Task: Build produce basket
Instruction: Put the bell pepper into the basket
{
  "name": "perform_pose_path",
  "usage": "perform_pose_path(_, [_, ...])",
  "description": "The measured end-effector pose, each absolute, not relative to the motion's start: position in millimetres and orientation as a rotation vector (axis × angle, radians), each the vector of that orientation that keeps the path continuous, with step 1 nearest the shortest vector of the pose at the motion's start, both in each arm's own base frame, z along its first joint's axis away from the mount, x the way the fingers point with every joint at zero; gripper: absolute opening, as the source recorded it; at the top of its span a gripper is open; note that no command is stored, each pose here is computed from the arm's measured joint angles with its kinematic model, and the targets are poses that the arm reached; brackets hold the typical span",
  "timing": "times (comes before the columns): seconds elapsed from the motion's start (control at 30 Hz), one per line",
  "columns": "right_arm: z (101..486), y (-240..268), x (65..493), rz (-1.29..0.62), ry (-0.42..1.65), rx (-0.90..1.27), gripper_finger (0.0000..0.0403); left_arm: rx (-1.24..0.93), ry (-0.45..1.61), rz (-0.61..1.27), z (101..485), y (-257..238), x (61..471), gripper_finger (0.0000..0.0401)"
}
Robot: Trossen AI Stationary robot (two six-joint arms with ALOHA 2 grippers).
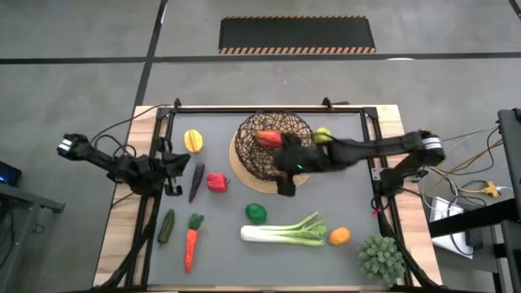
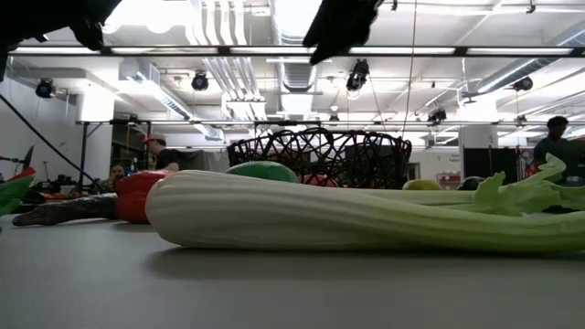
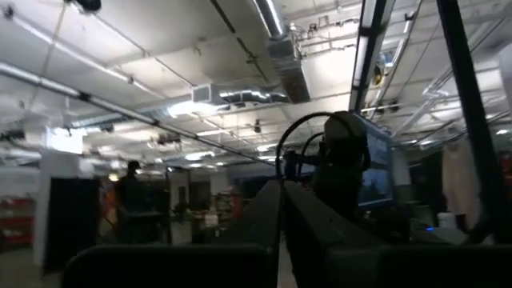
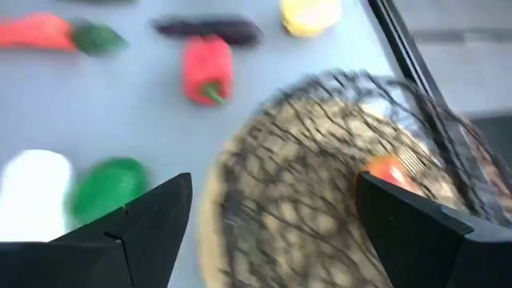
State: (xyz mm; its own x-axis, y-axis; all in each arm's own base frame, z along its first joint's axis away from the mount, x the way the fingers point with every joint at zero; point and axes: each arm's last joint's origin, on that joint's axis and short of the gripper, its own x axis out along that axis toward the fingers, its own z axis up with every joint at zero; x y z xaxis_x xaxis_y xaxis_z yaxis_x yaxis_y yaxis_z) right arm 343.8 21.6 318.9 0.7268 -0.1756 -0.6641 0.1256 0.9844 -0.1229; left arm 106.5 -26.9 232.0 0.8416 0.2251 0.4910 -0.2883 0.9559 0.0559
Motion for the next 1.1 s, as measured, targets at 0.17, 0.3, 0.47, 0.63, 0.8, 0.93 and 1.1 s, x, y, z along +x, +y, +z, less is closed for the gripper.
perform_pose_path(0.17, [297,45,316,-0.084,0.582,-0.078,0.0331,0.001,-0.473,0.225,231,-30,115,0.0000])
perform_pose_path(0.3, [278,53,292,-0.054,0.517,-0.052,0.0331,-0.124,-0.458,0.189,230,-33,121,0.0000])
perform_pose_path(0.47, [262,55,269,-0.028,0.430,-0.033,0.0329,-0.201,-0.428,0.165,232,-37,131,0.0000])
perform_pose_path(0.63, [256,52,250,-0.014,0.352,-0.031,0.0329,-0.211,-0.361,0.158,241,-44,149,0.0000])
perform_pose_path(0.8, [255,49,238,-0.008,0.294,-0.043,0.0329,-0.233,-0.160,0.153,247,-53,172,0.0000])
perform_pose_path(0.93, [253,48,232,0.001,0.271,-0.053,0.0329,-0.263,0.098,0.184,259,-57,181,0.0000])
perform_pose_path(1.1, [251,47,230,0.003,0.271,-0.065,0.0329,-0.284,0.424,0.258,278,-57,180,0.0000])
